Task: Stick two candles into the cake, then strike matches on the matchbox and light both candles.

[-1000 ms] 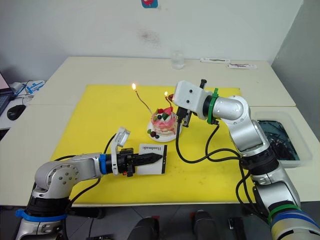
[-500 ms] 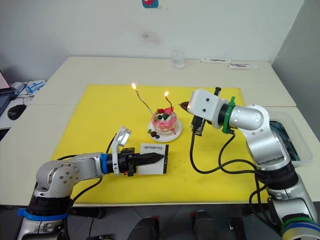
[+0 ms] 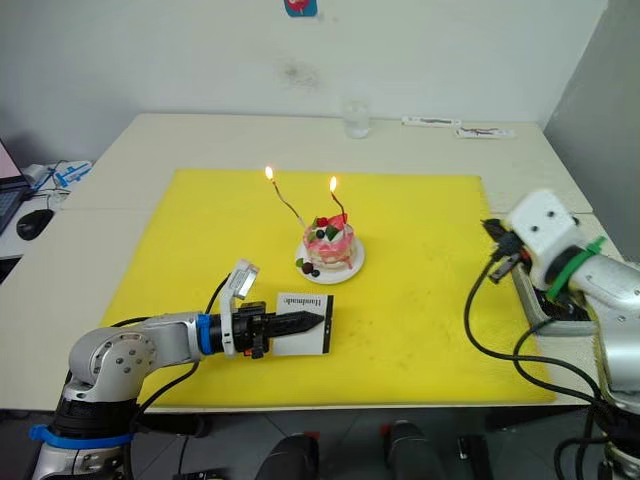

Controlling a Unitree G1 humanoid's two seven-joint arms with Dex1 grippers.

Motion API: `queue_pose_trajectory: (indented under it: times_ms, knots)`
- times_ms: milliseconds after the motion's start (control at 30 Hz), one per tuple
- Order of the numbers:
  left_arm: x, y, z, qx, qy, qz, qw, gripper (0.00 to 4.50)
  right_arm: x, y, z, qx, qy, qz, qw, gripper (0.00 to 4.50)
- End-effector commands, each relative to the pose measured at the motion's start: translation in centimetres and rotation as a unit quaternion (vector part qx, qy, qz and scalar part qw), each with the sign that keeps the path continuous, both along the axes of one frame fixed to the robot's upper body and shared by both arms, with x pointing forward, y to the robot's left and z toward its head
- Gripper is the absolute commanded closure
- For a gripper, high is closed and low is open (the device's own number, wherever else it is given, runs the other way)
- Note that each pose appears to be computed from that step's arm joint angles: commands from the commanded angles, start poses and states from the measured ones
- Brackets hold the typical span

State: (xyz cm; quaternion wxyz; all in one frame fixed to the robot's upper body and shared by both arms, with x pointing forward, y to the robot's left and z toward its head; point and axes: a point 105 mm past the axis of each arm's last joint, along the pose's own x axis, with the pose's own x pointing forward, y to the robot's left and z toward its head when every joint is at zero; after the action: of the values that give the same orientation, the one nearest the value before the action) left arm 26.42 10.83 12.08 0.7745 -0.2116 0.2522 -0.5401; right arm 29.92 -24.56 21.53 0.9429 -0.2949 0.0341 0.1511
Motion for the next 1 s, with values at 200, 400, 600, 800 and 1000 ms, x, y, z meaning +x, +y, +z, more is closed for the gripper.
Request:
queue_pose_trajectory:
  times_ms: [200, 400, 600, 800, 1000]
  knots:
    - [-0.1, -1.7, 0.8, -0.027, -0.016, -0.028, 0.999, 4.5, -1.1, -7.4, -1.3, 0.061, -0.005, -0.16, 0.985, 4.48]
    - [0.2, -2.1, 1.1, -0.031, -0.019, -0.032, 0.999, 4.5, -0.4, -8.6, -2.8, 0.082, 0.016, -0.183, 0.98, 4.48]
    - [0.1, -2.3, 1.0, -0.034, -0.019, -0.032, 0.999, 4.5, 0.1, -8.8, -3.5, 0.103, 0.025, -0.195, 0.975, 4.07]
    - [0.0, -2.2, 0.8, -0.032, -0.017, -0.024, 0.999, 4.5, 0.4, -8.8, -2.6, 0.108, 0.004, -0.197, 0.974, 2.04]
    - [-0.1, -2.3, 0.6, -0.019, -0.015, -0.02, 1.0, 4.5, 0.2, -8.3, -1.5, 0.083, -0.009, -0.176, 0.981, 0.08]
